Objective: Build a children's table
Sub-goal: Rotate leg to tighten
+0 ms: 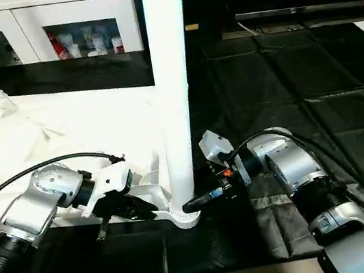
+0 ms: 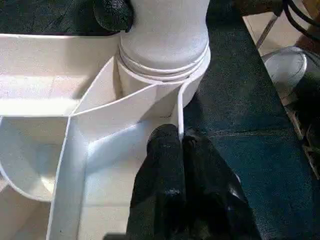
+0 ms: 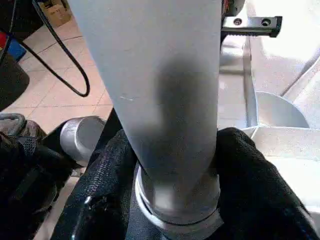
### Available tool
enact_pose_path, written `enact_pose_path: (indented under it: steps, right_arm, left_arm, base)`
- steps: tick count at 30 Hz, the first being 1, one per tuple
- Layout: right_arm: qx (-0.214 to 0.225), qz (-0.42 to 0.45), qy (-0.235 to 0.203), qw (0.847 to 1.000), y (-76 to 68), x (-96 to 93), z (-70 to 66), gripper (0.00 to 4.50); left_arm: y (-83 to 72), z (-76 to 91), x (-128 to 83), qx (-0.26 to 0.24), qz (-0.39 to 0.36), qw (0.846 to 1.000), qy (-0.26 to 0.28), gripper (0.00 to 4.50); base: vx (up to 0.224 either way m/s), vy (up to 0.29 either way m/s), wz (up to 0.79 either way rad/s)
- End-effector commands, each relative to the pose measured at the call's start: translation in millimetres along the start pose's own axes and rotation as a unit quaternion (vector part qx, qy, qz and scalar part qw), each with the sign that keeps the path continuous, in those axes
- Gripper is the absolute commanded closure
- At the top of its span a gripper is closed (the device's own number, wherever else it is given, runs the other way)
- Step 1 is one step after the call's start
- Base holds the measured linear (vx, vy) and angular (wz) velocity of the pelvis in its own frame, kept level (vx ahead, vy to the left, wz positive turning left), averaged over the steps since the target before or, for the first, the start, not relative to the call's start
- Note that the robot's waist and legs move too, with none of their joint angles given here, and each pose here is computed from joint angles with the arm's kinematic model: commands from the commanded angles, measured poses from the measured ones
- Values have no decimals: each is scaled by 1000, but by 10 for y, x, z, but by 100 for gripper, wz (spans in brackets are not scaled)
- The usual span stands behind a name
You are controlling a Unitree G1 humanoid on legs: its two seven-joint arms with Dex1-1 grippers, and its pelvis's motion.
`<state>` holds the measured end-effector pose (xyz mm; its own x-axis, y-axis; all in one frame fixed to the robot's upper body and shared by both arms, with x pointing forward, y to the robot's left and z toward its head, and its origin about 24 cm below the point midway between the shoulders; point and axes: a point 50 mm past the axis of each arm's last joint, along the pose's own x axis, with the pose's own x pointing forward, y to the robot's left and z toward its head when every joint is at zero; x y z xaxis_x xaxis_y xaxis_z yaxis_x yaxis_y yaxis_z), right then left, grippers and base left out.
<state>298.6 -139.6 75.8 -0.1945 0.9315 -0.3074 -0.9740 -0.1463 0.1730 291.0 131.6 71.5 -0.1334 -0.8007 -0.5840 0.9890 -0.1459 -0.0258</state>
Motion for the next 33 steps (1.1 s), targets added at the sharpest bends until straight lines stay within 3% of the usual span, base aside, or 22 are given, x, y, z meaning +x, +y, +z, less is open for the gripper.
enact_pose_path:
  steps: [1,5,9,12,15,16,19,24,27,28,33]
  right_arm:
    - [8,16,-17,1000,39,32,-7,245]
    - [29,-10,-50,998,63,58,-22,247]
    - [48,-124,-64,989,-27,181,-64,248]
    - [87,-237,-89,964,-155,372,-53,248]
    - [99,-274,-89,953,-201,443,-44,250]
    - [119,-318,-96,936,-259,541,-20,250]
    - [146,-384,-102,906,-343,730,34,253]
    - [142,-406,-117,895,-351,895,116,253]
    - [133,-410,-124,894,-348,917,143,253]
    - [133,-415,-127,891,-344,917,149,199]
    - [137,-396,-148,896,-311,892,163,167]
  left_arm:
    - [-50,30,112,4,-38,999,0,450]
    - [-15,36,134,-28,0,999,-20,450]
    - [93,84,202,-83,82,991,-61,450]
    - [166,125,295,-133,155,976,-78,450]
    - [188,138,327,-147,179,970,-79,450]
    - [226,170,361,-170,210,959,-88,450]
    - [324,260,411,-214,278,930,-112,450]
    - [383,416,460,-242,316,905,-150,450]
    - [375,437,471,-239,315,906,-151,450]
    - [368,431,469,-236,318,907,-146,450]
    - [339,393,430,-230,314,911,-138,450]
  base:
    - [0,0,0]
    - [0,0,0]
    - [0,0,0]
    - [0,0,0]
    - [0,0,0]
    - [0,0,0]
    - [0,0,0]
    - [0,0,0]
    - [0,0,0]
    - [0,0,0]
    - [0,0,0]
